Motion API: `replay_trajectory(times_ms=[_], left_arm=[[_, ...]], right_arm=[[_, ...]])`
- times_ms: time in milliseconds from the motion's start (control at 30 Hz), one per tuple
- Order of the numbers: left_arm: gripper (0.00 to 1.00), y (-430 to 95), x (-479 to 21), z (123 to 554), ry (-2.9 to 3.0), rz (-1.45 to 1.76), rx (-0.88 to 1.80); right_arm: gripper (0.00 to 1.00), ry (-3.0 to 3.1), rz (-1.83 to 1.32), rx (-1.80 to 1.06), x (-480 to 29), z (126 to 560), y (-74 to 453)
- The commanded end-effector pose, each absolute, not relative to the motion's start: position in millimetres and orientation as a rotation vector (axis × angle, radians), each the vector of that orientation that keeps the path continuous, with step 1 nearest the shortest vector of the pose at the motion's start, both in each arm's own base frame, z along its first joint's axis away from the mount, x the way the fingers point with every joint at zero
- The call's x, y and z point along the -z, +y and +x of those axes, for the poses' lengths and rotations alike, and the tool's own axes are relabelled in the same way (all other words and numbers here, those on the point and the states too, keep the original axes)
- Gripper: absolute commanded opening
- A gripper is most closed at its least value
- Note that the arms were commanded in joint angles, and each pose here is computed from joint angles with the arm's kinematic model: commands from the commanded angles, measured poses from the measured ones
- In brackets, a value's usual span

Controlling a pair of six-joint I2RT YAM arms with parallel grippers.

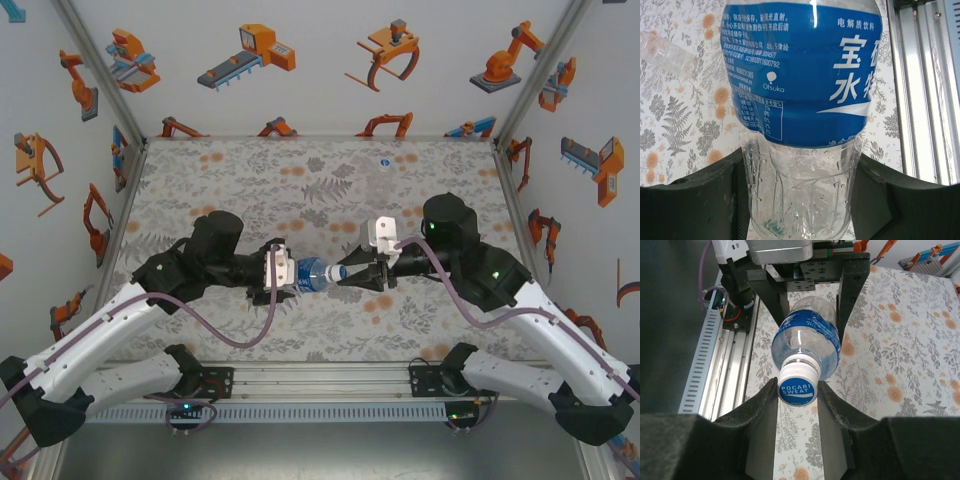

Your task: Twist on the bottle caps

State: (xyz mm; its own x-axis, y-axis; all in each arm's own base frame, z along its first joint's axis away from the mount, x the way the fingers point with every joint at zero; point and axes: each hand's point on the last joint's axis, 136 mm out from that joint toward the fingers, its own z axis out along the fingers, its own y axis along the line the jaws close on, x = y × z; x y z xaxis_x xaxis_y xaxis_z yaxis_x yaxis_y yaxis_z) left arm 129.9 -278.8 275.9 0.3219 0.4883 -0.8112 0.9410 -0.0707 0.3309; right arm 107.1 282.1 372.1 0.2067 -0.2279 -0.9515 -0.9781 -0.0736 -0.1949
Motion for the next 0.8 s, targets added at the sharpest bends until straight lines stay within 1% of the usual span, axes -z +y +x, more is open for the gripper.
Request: replay_trajectory(times_ms=[0, 167, 367, 533, 767], left_arm=[[0.00, -286, -299, 124, 1.220, 1.672, 0.693], [0.00, -287, -301, 126, 1.233, 1.653, 0.696], [0.00, -289, -303, 133, 1.237, 1.621, 0.675], [0.00, -290, -300, 138, 1.242, 1.616, 0.649], [0.00, -292, -298, 142, 1.238, 1.619, 0.630]], right_arm=[[0.05, 1.185, -1.529, -0.952, -373, 106, 283], [0.05, 1.304, -1.464, -0.969, -365, 117, 285], [0.04, 1.541, -1.241, -1.102, -358, 129, 286], [0.00, 1.821, -0.941, -1.231, -347, 145, 285], [0.00, 2.269, -0.462, -1.301, -312, 159, 274]])
